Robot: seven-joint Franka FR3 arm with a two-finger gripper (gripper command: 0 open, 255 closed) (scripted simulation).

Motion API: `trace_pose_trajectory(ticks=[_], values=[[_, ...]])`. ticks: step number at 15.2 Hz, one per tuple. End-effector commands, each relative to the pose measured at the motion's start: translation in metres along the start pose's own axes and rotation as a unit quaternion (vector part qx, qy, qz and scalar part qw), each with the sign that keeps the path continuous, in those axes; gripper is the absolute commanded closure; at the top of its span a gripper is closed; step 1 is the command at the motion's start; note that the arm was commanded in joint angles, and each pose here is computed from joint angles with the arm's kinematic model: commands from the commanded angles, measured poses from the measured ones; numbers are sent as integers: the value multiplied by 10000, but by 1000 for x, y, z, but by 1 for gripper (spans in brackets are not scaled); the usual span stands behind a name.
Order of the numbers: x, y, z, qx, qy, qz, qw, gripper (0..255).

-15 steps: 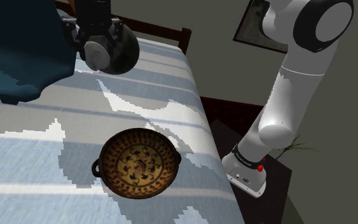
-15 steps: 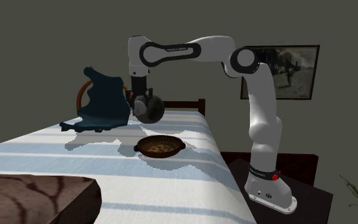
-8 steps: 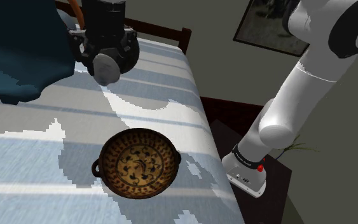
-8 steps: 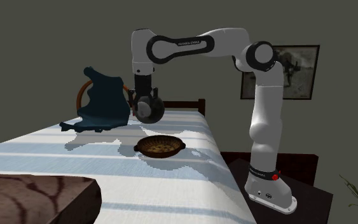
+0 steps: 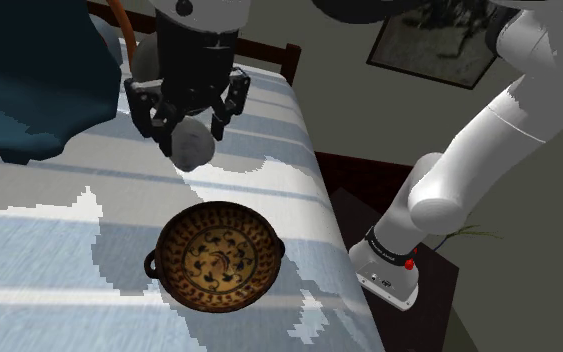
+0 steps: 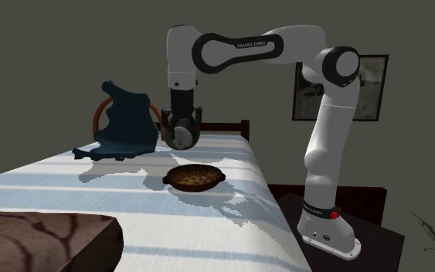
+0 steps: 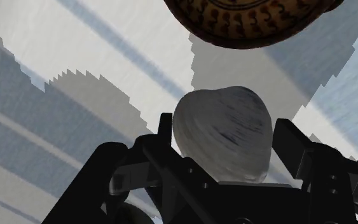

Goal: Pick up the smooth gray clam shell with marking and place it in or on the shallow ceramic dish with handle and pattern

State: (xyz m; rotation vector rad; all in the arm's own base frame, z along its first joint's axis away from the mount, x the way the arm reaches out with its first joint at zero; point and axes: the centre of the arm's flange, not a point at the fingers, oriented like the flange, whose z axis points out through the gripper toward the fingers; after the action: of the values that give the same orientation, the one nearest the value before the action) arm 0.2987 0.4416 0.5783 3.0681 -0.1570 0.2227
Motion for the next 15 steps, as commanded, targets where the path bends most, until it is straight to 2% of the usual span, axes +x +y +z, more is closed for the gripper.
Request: trace_pose_trajectory(ticks=[1,8,15], values=[[-29,-7,-5,-1,-3,6,10000,255],[-125,-21,-21,-1,-3,6,10000,255],[-130,-23,15,-1,-3,6,10000,255]])
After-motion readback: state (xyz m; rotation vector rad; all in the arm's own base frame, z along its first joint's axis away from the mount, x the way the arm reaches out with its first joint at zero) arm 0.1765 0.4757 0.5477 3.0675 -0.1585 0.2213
